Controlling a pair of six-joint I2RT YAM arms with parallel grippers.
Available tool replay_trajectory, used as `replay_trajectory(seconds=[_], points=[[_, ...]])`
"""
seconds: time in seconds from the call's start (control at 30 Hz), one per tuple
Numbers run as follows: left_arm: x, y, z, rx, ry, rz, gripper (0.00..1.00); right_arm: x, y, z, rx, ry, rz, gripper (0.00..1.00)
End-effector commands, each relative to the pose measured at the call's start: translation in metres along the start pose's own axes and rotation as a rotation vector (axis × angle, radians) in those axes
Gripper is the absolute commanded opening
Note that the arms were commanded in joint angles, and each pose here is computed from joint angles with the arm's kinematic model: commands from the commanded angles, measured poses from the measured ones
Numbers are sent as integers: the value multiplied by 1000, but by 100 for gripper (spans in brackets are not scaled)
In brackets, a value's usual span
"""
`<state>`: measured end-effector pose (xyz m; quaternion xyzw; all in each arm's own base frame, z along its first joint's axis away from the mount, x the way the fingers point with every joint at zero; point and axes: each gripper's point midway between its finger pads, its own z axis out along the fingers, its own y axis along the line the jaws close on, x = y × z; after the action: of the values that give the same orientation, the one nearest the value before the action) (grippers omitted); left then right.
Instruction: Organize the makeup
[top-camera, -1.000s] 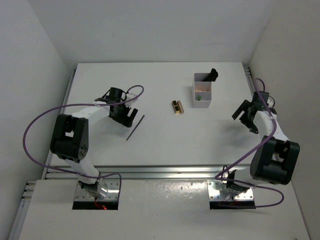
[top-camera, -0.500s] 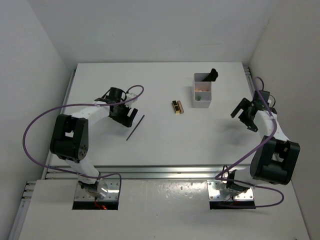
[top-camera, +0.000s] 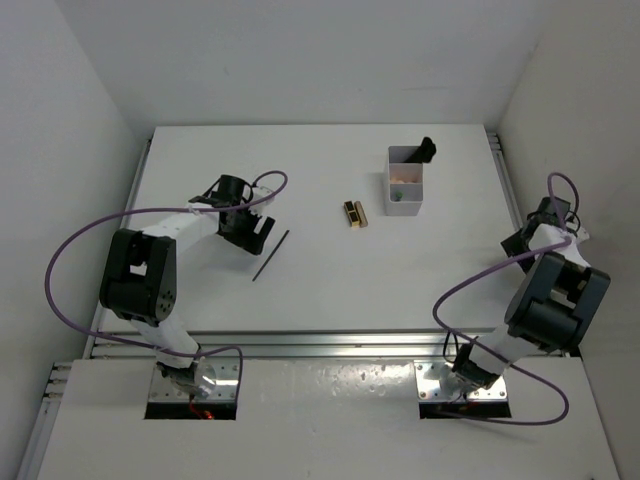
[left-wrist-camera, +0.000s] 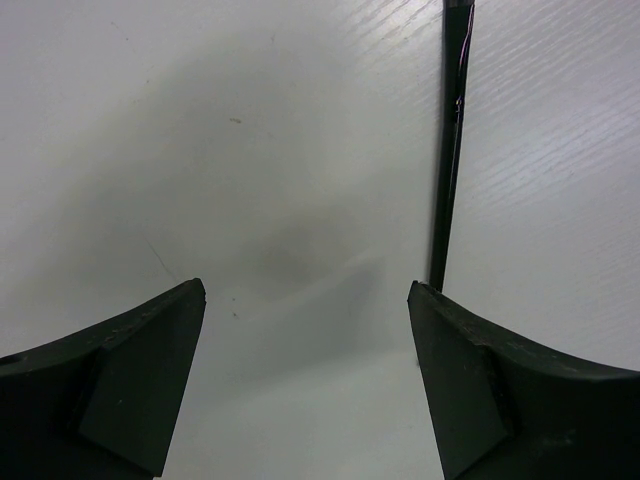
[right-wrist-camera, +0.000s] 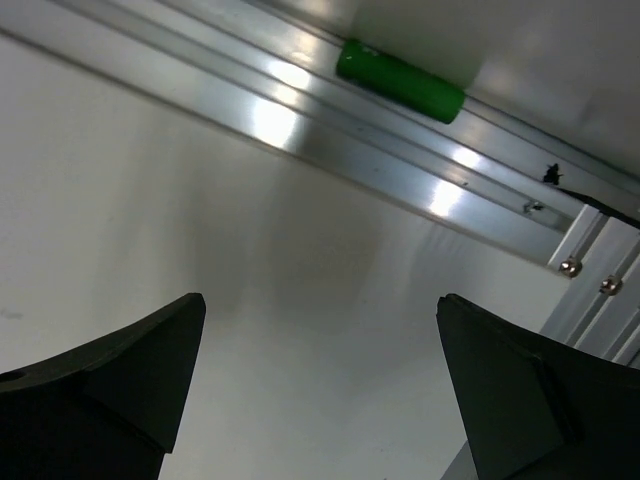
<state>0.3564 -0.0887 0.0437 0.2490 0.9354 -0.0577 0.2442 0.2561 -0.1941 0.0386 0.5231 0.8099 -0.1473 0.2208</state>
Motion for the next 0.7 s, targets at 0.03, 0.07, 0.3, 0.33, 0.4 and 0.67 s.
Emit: replay_trajectory(seconds=[0.03, 0.07, 0.3, 0.33, 0.4, 0.67], points=[[2, -1, -9, -12, 4, 11, 89, -20, -32, 15, 161, -83, 84, 99], [9, -2, -7, -4, 33, 16, 89, -20, -35, 20, 175, -88, 96, 99], [7, -5, -11, 19, 40, 43, 89, -36, -52, 34, 170, -142, 153, 99], [3, -4, -12, 17, 32, 44, 89, -35, -50, 34, 157, -130, 145, 99], [-6, -1, -12, 12, 15, 62, 89, -32, -46, 35, 137, -111, 143, 99], [-29, 2, -8, 33, 6, 62, 89, -27, -41, 33, 100, -160, 67, 95]])
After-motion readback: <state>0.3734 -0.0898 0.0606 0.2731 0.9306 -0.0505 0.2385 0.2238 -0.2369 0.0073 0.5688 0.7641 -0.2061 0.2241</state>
